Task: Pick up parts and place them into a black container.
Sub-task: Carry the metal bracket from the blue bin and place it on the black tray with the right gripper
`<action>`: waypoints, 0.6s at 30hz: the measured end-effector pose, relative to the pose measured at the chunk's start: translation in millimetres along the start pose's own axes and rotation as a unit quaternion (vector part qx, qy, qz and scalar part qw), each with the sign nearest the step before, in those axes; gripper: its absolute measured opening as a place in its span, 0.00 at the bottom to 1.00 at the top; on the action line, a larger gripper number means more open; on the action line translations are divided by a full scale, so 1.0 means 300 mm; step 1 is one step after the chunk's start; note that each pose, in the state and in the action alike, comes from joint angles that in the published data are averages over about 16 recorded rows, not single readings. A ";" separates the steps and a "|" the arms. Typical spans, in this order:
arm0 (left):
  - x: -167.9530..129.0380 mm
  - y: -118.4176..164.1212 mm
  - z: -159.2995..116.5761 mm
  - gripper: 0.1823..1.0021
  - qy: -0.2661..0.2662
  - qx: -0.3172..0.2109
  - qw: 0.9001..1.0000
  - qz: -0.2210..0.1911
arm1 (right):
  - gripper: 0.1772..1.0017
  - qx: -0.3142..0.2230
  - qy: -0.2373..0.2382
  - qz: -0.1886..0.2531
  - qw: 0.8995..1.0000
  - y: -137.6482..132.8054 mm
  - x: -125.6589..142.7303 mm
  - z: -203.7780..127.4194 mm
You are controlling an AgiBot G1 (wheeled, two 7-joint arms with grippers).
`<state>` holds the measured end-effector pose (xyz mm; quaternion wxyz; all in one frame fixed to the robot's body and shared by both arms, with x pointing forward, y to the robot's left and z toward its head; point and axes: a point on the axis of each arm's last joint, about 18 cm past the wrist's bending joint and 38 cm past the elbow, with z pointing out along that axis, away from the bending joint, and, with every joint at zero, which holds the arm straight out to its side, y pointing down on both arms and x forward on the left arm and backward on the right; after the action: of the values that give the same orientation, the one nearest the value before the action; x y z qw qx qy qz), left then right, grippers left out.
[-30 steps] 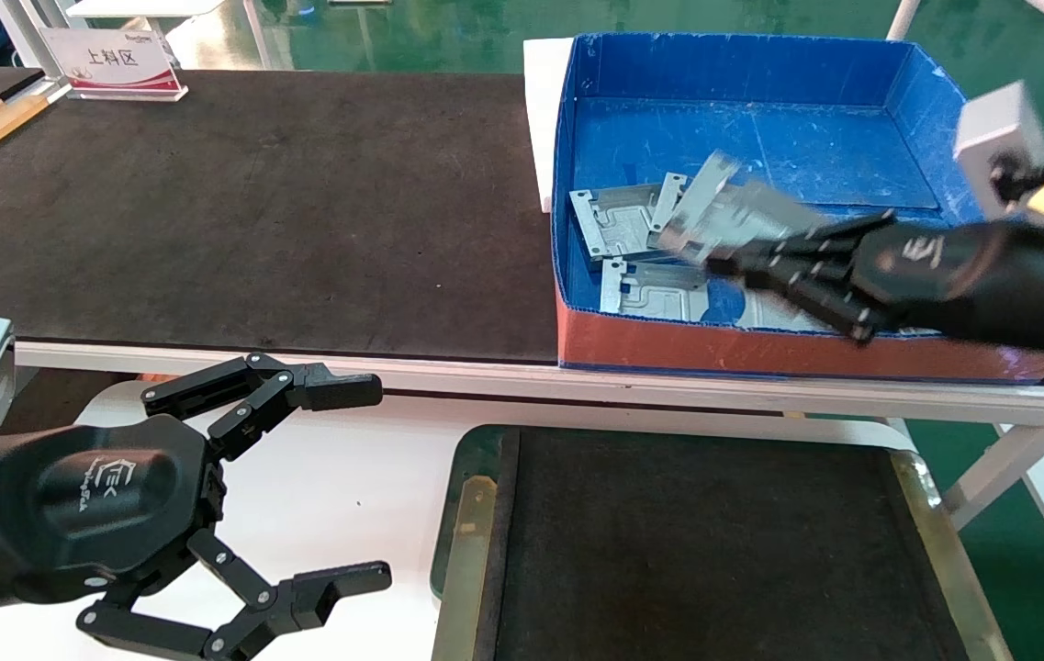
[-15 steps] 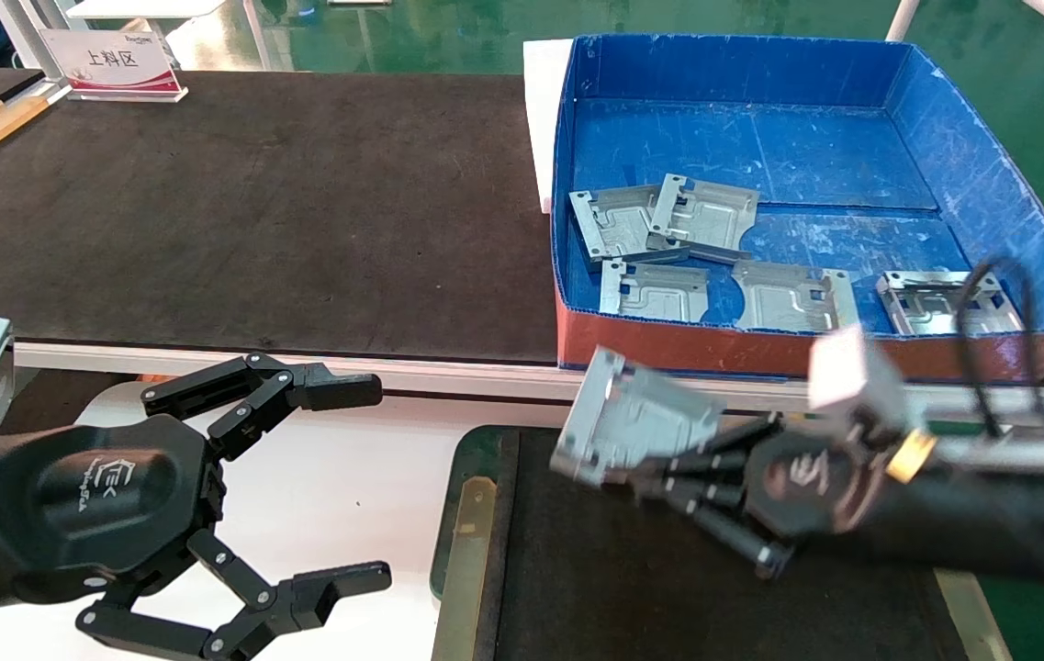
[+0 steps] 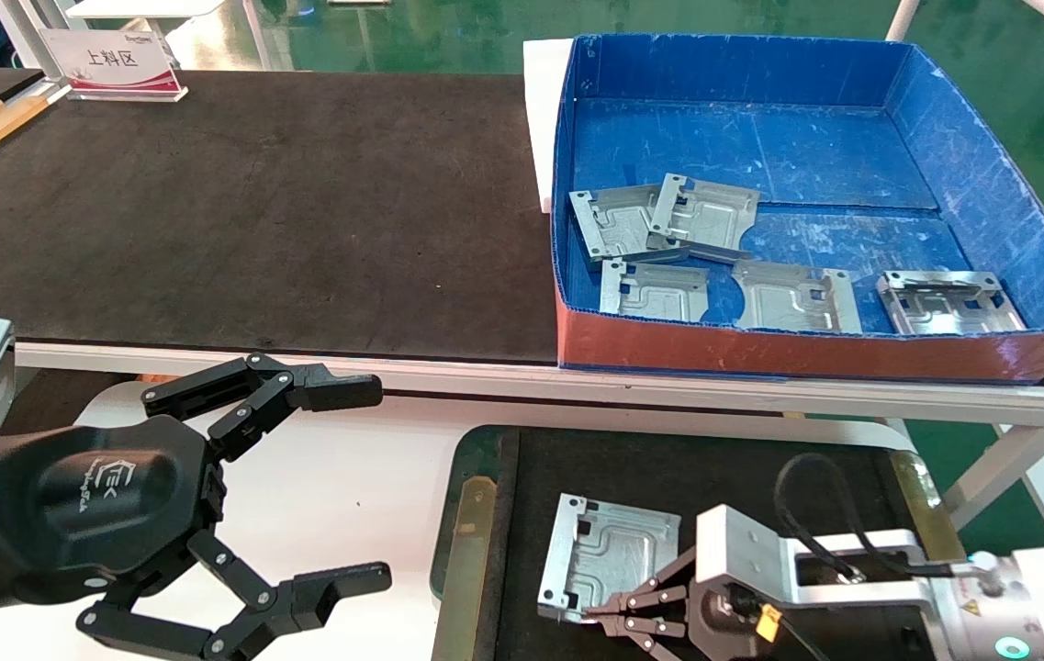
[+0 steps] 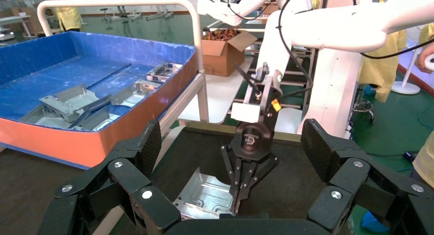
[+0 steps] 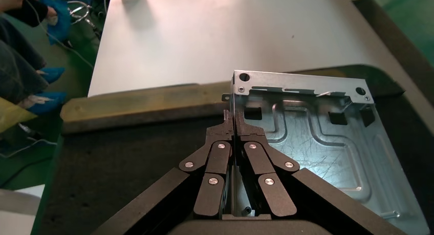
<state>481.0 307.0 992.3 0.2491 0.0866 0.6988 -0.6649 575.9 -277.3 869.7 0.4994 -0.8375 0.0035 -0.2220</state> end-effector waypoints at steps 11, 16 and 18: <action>0.000 0.000 0.000 1.00 0.000 0.000 1.000 0.000 | 0.02 -0.038 -0.028 -0.039 0.998 0.075 0.056 0.095; 0.000 0.000 0.000 1.00 0.000 0.000 1.000 0.000 | 0.02 -0.055 -0.030 -0.058 0.996 0.098 0.100 0.135; 0.000 0.000 0.000 1.00 0.000 0.000 1.000 0.000 | 0.02 -0.060 -0.029 -0.064 0.996 0.104 0.118 0.150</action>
<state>481.0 307.0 992.3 0.2491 0.0866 0.6988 -0.6649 631.4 -263.4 838.5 0.4328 -0.8707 -0.0510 -0.2282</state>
